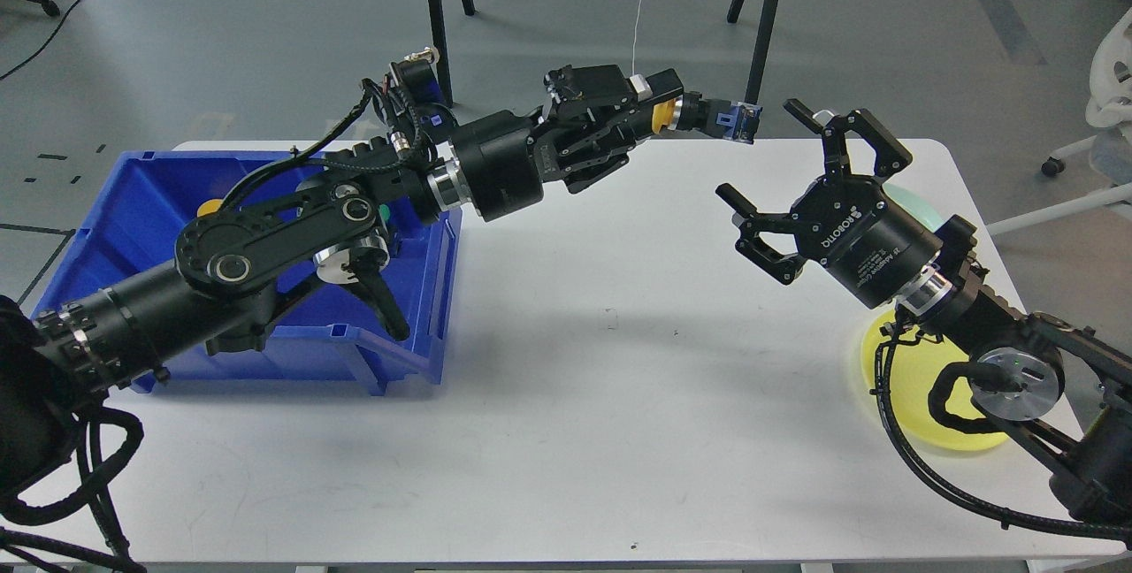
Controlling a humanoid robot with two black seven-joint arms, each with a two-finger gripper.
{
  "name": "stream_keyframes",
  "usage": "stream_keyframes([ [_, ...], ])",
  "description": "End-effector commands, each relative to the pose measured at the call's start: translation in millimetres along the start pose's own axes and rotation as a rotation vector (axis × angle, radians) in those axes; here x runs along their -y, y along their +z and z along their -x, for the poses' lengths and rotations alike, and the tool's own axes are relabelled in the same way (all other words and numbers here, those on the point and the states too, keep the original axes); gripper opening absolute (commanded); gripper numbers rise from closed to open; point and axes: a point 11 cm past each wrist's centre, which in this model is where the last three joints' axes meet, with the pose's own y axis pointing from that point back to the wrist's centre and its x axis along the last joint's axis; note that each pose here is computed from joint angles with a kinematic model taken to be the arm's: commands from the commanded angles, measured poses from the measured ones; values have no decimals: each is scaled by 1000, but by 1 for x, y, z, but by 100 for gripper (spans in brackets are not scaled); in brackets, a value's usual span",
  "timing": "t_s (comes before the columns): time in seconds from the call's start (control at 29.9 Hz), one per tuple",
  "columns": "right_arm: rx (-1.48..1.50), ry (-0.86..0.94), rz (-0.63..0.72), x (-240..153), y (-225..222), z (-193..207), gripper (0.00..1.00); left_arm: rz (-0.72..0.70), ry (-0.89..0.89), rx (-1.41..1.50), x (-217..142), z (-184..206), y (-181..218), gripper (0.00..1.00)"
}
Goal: Pass button and place on color plate
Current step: 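Bring the open right gripper to the button held by the left gripper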
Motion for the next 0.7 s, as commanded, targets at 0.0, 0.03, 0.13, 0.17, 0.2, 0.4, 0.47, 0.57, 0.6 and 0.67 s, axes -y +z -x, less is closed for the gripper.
stream_keyframes([
  [0.0, 2, -13, 39, 5, -2, 2, 99, -7, -7, 15, 0, 1, 0, 9],
  [0.03, -4, -12, 40, 6, -7, 1, 99, -8, -10, 18, 1, 1, 0, 9],
  [0.13, -7, -18, 37, 10, -14, 2, 99, -8, -10, 18, 1, 1, 0, 9],
  [0.17, -5, -19, 35, 10, -15, 3, 99, -8, -12, 17, 1, 1, 0, 9],
  [0.2, -6, -22, 36, 10, -17, 4, 99, -9, -13, 17, 0, 2, -1, 9],
  [0.4, -17, -49, 68, 5, -21, 14, 99, -12, -14, 21, 0, 2, -1, 9],
  [0.47, -20, -55, 86, 3, -20, 16, 99, -14, -19, 29, 1, 3, -1, 9],
  [0.57, -24, -62, 100, 0, -19, 19, 98, -16, -21, 33, 1, 3, -2, 9],
  [0.6, -25, -62, 102, 1, -20, 19, 98, -17, -20, 33, 1, 3, -2, 9],
  [0.67, -32, -69, 99, 3, -22, 20, 98, -16, -21, 33, 1, 3, -2, 9],
])
